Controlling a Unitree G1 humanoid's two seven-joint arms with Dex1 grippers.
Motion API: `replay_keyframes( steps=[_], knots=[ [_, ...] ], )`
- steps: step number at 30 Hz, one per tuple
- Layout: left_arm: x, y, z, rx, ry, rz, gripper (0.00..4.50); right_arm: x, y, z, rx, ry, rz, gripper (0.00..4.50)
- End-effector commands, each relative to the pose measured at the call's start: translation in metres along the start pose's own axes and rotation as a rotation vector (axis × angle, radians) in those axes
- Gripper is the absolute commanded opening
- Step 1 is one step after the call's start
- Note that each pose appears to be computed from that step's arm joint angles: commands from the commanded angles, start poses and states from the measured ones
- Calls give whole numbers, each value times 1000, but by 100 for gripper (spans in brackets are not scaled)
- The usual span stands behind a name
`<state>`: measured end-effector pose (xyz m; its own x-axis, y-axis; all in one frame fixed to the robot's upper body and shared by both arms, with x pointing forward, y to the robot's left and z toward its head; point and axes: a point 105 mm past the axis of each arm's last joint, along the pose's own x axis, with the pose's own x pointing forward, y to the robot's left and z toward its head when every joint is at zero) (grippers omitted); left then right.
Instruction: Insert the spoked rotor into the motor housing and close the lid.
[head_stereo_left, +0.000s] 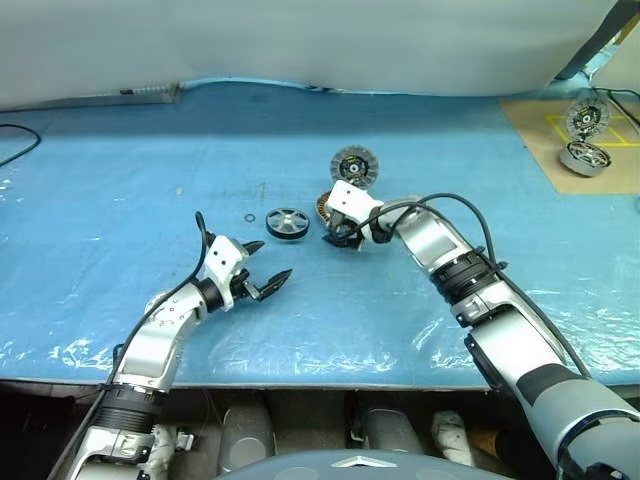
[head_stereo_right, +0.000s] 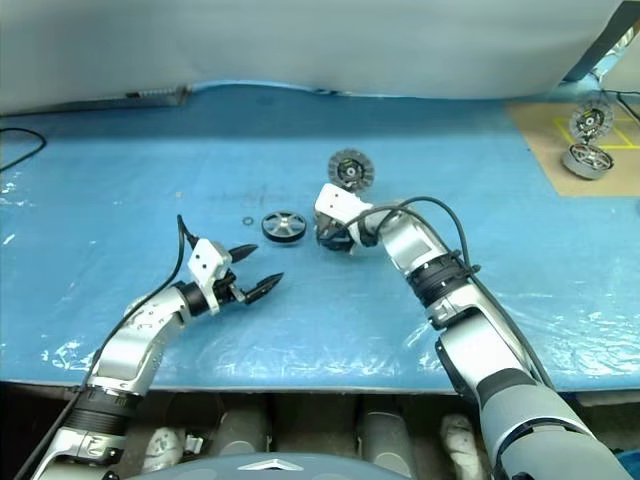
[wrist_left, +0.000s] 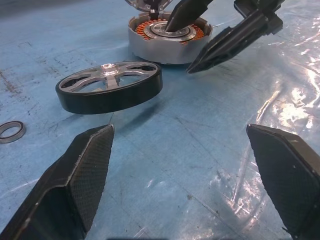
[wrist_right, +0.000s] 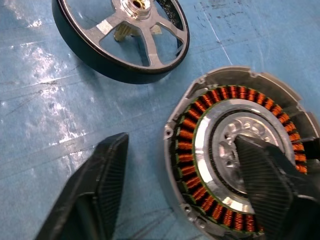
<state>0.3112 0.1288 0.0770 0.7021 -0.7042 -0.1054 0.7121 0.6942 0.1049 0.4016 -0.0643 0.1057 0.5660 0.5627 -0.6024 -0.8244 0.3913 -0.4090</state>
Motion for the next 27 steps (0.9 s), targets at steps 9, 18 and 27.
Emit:
replay_keyframes(
  steps=[9,18,27],
  knots=[
    [0,-4,7,11,-27,-2,450,-13,33,-16,32,40,94,188],
    [-1,-6,6,4,-27,-6,450,-33,72,-22,89,35,125,188],
    [-1,-4,7,11,-22,-16,450,-48,84,-12,148,6,114,188]
  ],
)
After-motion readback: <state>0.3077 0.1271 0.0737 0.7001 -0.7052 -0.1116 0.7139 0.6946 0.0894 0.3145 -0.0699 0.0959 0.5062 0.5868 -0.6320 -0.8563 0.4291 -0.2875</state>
